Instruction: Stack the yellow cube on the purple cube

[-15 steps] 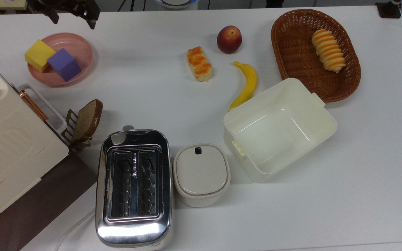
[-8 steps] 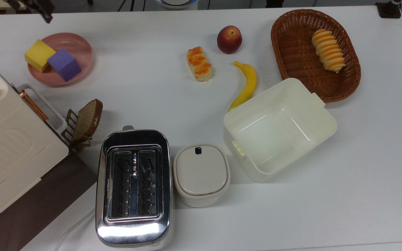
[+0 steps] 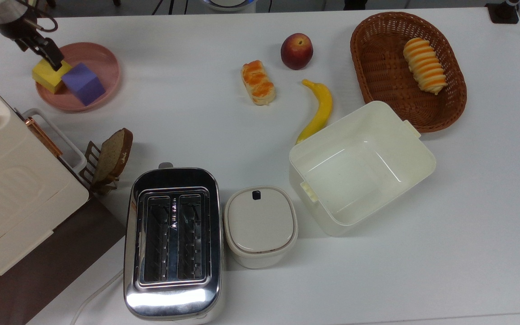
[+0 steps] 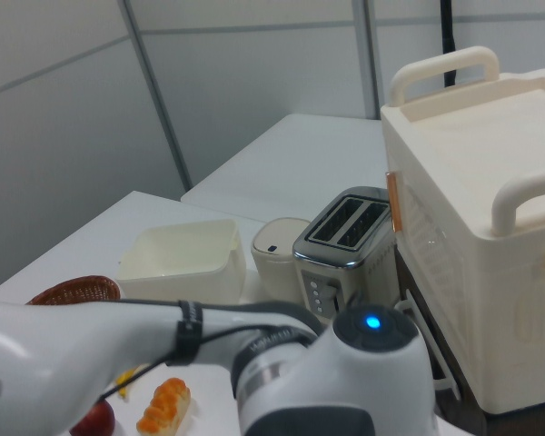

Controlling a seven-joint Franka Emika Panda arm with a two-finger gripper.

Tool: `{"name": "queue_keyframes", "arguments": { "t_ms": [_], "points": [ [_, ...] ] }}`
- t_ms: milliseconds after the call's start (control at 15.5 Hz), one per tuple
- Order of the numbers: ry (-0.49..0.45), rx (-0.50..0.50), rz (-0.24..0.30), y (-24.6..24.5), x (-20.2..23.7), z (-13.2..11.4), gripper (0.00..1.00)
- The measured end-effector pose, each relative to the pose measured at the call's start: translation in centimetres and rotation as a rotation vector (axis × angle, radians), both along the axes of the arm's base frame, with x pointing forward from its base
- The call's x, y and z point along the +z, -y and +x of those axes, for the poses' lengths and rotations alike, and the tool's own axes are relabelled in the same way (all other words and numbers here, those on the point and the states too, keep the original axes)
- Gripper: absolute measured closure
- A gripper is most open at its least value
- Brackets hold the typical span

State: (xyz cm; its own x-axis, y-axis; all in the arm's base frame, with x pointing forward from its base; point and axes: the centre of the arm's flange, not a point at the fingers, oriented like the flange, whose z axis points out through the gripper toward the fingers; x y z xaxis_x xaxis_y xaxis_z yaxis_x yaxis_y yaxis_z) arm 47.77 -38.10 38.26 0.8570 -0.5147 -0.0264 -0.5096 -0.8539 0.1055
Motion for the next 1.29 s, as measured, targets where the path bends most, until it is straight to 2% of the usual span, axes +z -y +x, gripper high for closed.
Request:
{"name": "queue_keyframes", "arguments": {
  "t_ms": [194,388,841,1036,1165,1294],
  "points": [
    [-0.008,-0.005,-0.024,0.6,-2.7,0.3,0.00],
    [-0.030,-0.014,-0.026,0.8,-4.3,0.3,0.00],
    [-0.031,-0.014,-0.030,0.9,-4.6,0.4,0.02],
    [-0.014,-0.009,-0.031,0.7,-3.7,0.9,0.27],
    [-0.016,-0.015,-0.004,0.4,-2.4,1.0,0.39],
    [-0.014,-0.016,0.050,0.0,-0.3,1.2,0.42]
  ]
}}
